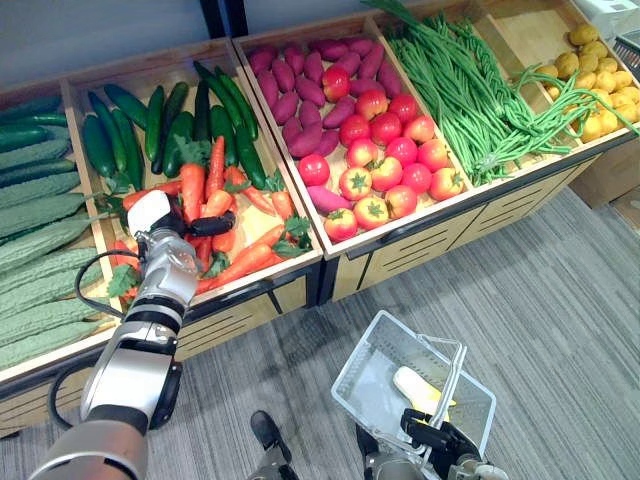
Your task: Pick vegetable in the basket
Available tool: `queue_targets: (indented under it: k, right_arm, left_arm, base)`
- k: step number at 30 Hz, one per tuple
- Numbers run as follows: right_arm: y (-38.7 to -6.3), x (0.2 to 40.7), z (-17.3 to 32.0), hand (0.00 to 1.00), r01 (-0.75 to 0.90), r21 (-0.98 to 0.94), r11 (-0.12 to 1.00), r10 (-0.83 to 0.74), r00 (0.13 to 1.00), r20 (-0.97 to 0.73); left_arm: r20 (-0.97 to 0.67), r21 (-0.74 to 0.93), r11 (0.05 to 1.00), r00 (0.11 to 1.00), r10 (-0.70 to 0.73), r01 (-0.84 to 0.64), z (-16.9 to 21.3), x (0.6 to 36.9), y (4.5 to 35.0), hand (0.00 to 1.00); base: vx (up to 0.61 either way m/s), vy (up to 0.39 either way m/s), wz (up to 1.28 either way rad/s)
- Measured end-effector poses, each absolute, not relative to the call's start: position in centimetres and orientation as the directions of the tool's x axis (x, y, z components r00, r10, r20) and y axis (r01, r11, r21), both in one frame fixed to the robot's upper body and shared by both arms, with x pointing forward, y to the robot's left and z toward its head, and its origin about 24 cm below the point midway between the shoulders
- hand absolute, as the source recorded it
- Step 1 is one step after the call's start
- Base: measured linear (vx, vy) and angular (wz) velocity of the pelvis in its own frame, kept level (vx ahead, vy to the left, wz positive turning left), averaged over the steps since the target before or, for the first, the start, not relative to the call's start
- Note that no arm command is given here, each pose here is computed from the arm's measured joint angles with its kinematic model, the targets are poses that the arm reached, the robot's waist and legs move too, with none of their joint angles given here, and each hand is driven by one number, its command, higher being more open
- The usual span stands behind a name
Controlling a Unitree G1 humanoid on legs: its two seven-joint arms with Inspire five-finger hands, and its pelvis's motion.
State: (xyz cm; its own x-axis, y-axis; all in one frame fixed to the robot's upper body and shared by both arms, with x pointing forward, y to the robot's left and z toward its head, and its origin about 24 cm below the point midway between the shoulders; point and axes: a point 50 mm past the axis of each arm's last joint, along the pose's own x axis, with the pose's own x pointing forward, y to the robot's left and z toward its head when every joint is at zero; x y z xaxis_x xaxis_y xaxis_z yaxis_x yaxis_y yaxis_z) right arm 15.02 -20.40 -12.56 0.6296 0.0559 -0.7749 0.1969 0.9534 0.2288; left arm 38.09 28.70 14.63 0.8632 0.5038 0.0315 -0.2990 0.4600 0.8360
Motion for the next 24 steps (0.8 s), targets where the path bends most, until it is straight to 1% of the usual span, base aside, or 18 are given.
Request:
queue_targets:
  k: [4,5,7,10,12,14,15,16,17,19,22,24]
  right_arm:
    - [-20.6,14.2,-13.1,0.00,0.235,0.226,0.945,0.041,0.602,-0.797]
    - [-20.8,13.7,-13.3,0.00,0.257,0.225,0.940,0.030,0.594,-0.804]
    - [-20.8,12.8,-13.7,0.00,0.290,0.225,0.930,0.020,0.573,-0.819]
    - [-21.3,10.9,-14.3,0.00,0.356,0.217,0.909,-0.005,0.530,-0.848]
    - [-21.2,10.2,-14.7,0.00,0.385,0.215,0.898,-0.009,0.503,-0.864]
    - [-21.5,9.0,-15.0,0.00,0.421,0.201,0.884,-0.028,0.477,-0.878]
    - [-21.7,8.7,-15.2,0.00,0.441,0.192,0.877,-0.037,0.460,-0.887]
    - [-22.0,8.3,-15.3,0.00,0.453,0.177,0.874,-0.050,0.446,-0.894]
    - [-22.1,8.2,-15.3,0.00,0.455,0.169,0.874,-0.055,0.439,-0.897]
    - [-22.3,7.6,-15.5,0.00,0.470,0.156,0.869,-0.063,0.417,-0.907]
    - [-22.5,7.2,-15.7,0.00,0.493,0.148,0.857,-0.074,0.403,-0.912]
    - [-22.8,6.3,-15.9,0.00,0.510,0.129,0.851,-0.085,0.376,-0.923]
  left_arm:
    - [0.020,0.831,0.482,0.881,0.473,-0.278,13.9,37.7,28.3,0.00]
    - [0.019,0.817,0.507,0.890,0.455,-0.277,13.9,37.6,28.0,0.00]
    - [0.041,0.799,0.527,0.901,0.431,-0.289,14.3,37.5,27.5,0.00]
    - [0.095,0.749,0.583,0.922,0.377,-0.315,15.5,37.2,26.5,0.00]
    - [0.113,0.728,0.604,0.926,0.361,-0.325,16.2,36.9,26.7,0.00]
    - [0.123,0.670,0.671,0.939,0.321,-0.317,16.9,36.7,26.2,0.00]
    - [0.119,0.623,0.723,0.950,0.289,-0.298,17.5,36.6,25.9,0.00]
    - [0.089,0.580,0.769,0.960,0.266,-0.267,17.5,36.6,25.9,0.00]
    - [0.070,0.560,0.790,0.964,0.257,-0.251,17.3,36.6,26.0,0.00]
    - [0.018,0.465,0.864,0.978,0.208,-0.192,17.0,36.7,25.8,0.00]
    - [-0.033,0.350,0.930,0.990,0.134,-0.114,16.6,36.7,25.3,0.00]
    - [-0.081,0.237,0.970,0.994,0.067,-0.046,15.7,36.5,25.0,0.00]
  base:
    - [0.04,-0.003,0.24]
    - [0.02,-0.012,0.30]
    - [0.03,-0.020,0.28]
    - [0.02,-0.030,0.20]
    - [-0.01,-0.053,0.11]
    - [-0.03,-0.058,0.14]
    - [-0.05,-0.054,0.09]
    - [-0.06,-0.055,0.03]
    - [-0.09,-0.055,-0.02]
    - [-0.11,-0.050,0.01]
    - [-0.14,-0.038,0.04]
    - [-0.14,-0.010,0.04]
